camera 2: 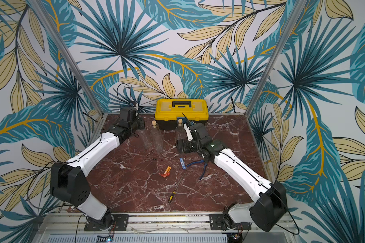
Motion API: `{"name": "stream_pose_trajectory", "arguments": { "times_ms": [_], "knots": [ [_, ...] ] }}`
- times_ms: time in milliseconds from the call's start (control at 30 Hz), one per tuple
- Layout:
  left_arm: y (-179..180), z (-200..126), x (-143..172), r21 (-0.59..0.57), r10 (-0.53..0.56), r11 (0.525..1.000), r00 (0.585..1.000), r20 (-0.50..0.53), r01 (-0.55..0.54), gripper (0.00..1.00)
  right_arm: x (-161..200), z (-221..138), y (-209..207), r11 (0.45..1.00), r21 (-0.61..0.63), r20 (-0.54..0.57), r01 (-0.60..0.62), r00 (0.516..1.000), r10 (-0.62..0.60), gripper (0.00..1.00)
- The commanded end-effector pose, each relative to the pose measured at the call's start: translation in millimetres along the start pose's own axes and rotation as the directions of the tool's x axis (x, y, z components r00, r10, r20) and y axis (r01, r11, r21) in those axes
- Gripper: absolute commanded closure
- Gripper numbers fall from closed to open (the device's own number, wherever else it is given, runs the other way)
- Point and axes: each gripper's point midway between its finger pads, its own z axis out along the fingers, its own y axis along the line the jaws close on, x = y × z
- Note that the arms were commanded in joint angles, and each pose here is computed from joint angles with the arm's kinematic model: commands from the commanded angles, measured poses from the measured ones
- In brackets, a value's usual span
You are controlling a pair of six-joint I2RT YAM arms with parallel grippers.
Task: Remove the label from the bottle
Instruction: Move the bottle to the center of the board.
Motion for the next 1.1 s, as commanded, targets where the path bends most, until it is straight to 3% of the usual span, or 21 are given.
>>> {"name": "stream_pose_trajectory", "arguments": {
  "times_ms": [0,233,567,767,1067],
  "knots": [
    [-12,-8,-41,0.045,-0.02,0.999,0.992,0.121,0.014,1.0,-8,0,-1,1.0,0.009,0.012,0.017,1.0,-0.017,0.01],
    [-14,-1,-33,0.053,-0.022,0.998,0.995,0.097,0.017,0.99,-8,1,-1,1.0,0.014,0.011,0.019,1.0,-0.019,0.01],
    [-18,0,-28,0.069,-0.014,0.998,0.996,0.085,0.008,0.68,-8,3,-2,1.0,0.014,0.01,0.014,1.0,-0.015,0.01],
    [-19,1,-27,0.075,-0.011,0.997,0.997,0.082,0.004,0.55,-7,3,-3,1.0,0.015,0.01,0.008,1.0,-0.008,0.0],
    [-19,-1,-29,0.074,-0.01,0.997,0.996,0.087,0.004,0.5,-6,3,-3,1.0,0.015,0.011,0.007,1.0,-0.007,0.01]
  ]
}}
